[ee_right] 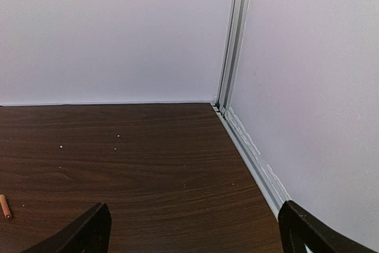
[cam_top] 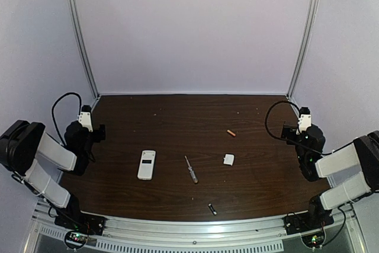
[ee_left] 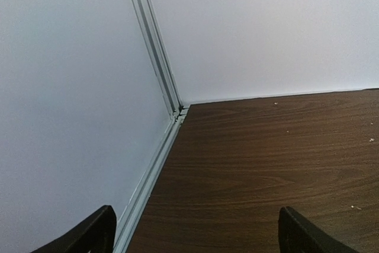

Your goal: Unload the batteries from the remote control

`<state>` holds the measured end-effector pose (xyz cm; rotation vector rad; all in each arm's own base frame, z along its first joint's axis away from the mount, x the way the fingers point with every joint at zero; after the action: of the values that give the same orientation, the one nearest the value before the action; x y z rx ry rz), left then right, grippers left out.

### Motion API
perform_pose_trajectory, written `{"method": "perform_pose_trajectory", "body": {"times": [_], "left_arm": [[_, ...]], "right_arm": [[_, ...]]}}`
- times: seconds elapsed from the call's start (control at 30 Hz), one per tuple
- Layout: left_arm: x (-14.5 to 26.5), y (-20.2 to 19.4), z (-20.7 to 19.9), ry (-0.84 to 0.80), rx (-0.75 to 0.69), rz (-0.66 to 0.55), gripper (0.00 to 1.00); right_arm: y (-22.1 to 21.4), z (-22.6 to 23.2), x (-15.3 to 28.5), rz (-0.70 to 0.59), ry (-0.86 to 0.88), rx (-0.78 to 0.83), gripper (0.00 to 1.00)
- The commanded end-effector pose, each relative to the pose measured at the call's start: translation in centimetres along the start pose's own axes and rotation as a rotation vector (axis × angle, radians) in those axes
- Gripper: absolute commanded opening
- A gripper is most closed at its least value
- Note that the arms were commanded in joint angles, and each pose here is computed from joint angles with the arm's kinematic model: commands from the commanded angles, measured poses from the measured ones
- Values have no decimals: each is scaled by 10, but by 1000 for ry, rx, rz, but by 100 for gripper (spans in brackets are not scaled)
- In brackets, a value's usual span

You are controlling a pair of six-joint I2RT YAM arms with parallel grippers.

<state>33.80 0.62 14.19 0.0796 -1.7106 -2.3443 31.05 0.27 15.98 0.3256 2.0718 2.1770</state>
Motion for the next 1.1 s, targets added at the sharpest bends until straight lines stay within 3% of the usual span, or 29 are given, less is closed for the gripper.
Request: {"method": "perform_pose_trajectory", "body": {"times": [0.0, 0.3, 0.6, 1.07], "left_arm": [[-7, 8, 11, 38, 60, -32, 97], [-5, 1, 10, -11, 81, -60, 97], [-5, 0, 9, -12, 87, -55, 97], [-5, 1, 10, -12, 87, -57, 98]], "right_arm": [[9, 4, -3, -90, 64, -23, 100], [-5, -2, -11, -111, 72, -44, 100], [-13, 4, -38, 9, 89, -28, 100], [-12, 3, -37, 3, 86, -24, 100]]}}
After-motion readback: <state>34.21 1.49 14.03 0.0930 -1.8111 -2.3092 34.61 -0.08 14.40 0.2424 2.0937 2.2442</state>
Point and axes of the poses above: each gripper's point midway between its finger pads, its own x axis back along the fingers, its own z axis along the line the jaws close on, y = z × x, the point moved 4 cm from there along x, back along the fingers, and after that the axes turned 6 degrees about -x, right-handed, at the moved point
